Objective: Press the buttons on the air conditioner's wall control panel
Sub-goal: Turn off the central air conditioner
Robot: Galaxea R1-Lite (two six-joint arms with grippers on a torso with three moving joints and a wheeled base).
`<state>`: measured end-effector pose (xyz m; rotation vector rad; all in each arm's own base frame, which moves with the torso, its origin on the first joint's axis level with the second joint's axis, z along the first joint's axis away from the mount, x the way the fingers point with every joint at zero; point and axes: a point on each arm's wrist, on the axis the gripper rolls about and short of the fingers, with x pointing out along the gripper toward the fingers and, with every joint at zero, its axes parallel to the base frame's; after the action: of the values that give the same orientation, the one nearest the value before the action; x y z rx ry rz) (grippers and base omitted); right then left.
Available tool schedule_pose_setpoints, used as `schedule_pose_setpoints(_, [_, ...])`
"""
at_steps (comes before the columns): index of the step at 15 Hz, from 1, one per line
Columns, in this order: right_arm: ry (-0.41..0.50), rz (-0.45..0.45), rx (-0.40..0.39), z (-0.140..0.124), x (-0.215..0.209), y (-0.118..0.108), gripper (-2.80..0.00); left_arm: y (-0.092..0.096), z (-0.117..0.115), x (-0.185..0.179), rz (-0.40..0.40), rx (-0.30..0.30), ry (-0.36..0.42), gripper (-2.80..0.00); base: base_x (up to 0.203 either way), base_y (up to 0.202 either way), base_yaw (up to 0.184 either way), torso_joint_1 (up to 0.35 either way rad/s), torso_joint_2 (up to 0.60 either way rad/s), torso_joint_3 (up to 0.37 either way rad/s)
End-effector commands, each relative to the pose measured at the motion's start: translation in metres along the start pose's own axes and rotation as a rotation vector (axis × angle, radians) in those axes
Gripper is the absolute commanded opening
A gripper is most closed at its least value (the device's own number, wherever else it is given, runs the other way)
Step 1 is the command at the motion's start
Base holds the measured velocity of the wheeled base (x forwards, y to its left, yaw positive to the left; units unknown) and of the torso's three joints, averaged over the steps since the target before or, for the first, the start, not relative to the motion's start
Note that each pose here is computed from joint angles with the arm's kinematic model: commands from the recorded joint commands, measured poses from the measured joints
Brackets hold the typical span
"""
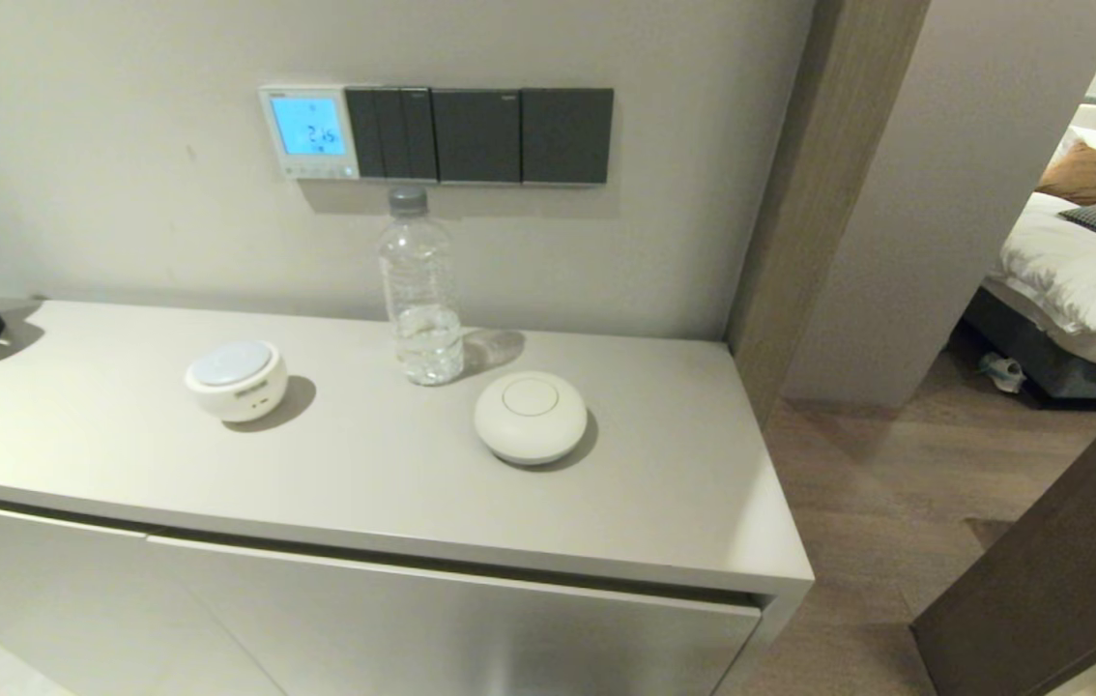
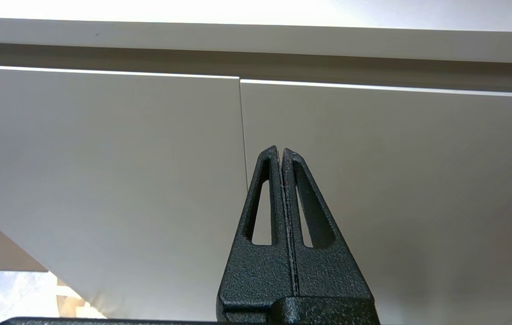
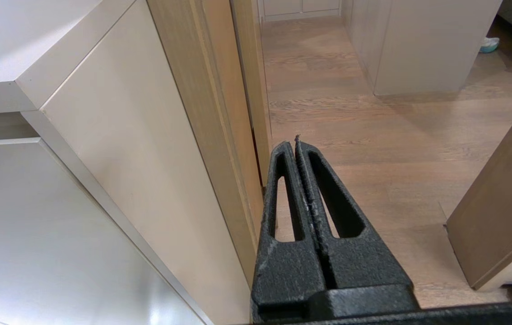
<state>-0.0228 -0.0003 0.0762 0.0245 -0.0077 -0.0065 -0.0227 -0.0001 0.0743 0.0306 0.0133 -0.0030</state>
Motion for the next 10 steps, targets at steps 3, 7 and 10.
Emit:
schedule_pose_setpoints(3, [0.003,0.0,0.0,-0.0008,0.0002,0.0,-2.8,0.0,0.0001,0.0,-0.002,-0.011,-0.001,-2.8,0.0,0.0,0.0,0.0,0.0,0.0])
schedule_pose_setpoints(7, [0.003,0.0,0.0,-0.0008,0.0003,0.0,-2.8,0.0,0.0001,0.0,-0.002,-0.012,-0.001,-2.8,0.0,0.0,0.0,0.0,0.0,0.0])
schedule_pose_setpoints(10, [0.003,0.0,0.0,-0.0008,0.0003,0.0,-2.8,-0.0001,0.0001,0.0,-0.003,-0.012,-0.001,-2.8,0.0,0.0,0.0,0.0,0.0,0.0])
